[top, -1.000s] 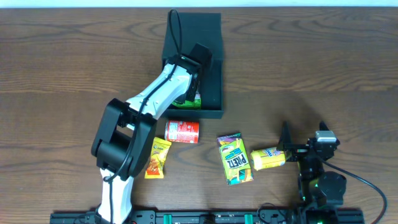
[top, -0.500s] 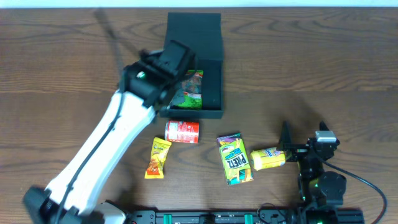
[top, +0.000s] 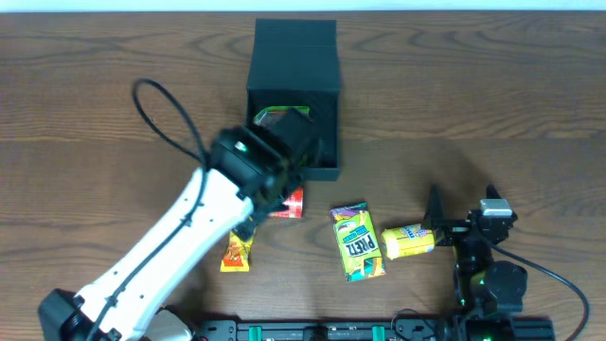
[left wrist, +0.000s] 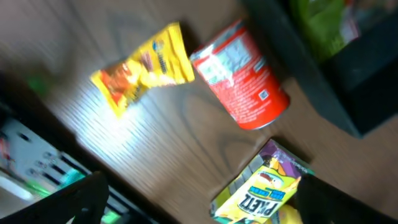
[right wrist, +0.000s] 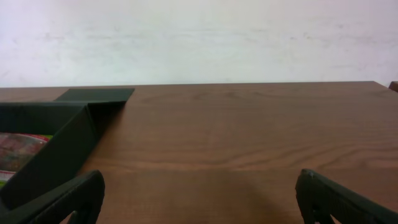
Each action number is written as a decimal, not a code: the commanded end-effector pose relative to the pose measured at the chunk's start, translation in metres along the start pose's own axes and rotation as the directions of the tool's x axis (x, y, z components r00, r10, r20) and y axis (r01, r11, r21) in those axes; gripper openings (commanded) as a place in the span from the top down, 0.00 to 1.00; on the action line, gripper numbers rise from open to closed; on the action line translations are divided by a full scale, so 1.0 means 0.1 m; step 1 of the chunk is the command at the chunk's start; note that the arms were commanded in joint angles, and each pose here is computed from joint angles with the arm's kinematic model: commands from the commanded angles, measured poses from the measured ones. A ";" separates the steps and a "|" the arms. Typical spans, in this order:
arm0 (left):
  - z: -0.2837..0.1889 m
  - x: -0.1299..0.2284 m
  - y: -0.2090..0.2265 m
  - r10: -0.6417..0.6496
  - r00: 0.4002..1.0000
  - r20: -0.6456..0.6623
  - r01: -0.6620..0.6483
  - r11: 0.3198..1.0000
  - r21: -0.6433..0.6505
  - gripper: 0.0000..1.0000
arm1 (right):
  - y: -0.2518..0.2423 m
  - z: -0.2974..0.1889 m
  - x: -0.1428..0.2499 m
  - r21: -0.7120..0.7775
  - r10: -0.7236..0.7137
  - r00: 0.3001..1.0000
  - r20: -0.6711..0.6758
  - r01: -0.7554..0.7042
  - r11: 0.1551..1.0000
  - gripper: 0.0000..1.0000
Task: Pack container
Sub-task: 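Withdraw the left gripper and move it to the red can, then grasp the red can with the left gripper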
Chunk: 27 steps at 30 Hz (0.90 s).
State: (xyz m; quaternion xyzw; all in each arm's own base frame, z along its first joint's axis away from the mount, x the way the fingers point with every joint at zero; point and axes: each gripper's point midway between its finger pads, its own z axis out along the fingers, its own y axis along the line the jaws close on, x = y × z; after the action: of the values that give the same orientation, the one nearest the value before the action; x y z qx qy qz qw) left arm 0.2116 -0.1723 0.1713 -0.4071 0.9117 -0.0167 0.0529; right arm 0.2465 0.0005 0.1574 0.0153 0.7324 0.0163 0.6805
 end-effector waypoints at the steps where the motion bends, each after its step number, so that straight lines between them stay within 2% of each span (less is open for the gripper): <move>1: 0.21 0.17 -0.03 -0.144 0.989 -0.027 0.145 0.989 0.002 0.02 | 0.03 0.00 0.01 -0.012 0.006 1.000 -0.001 -0.006 1.000 0.01; 5: 0.50 0.36 -0.13 -0.189 0.975 -0.115 0.194 0.980 0.033 0.01 | 0.03 0.00 0.01 -0.012 0.006 1.000 -0.001 -0.006 1.000 0.01; 11: 0.74 0.31 0.06 -0.333 0.941 -0.066 0.332 0.943 -0.028 0.00 | 0.03 0.00 0.01 -0.012 0.006 1.000 -0.001 -0.006 1.000 0.01; 15: 0.75 0.24 -0.02 -0.390 0.920 -0.036 0.390 0.921 0.015 0.00 | 0.03 0.00 0.01 -0.012 0.006 1.000 -0.001 -0.006 1.000 0.01; 27: 0.88 0.19 -0.11 -0.415 0.909 -0.030 0.416 0.906 0.071 0.00 | 0.03 0.00 0.01 -0.012 0.006 1.000 -0.001 -0.006 1.000 0.01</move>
State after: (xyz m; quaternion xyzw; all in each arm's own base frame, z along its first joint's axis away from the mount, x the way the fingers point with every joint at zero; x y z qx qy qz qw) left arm 0.2157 -0.2012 0.0922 -0.5745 0.8137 -0.0762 0.0444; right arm 0.2465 0.0005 0.1575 0.0151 0.7323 0.0161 0.6806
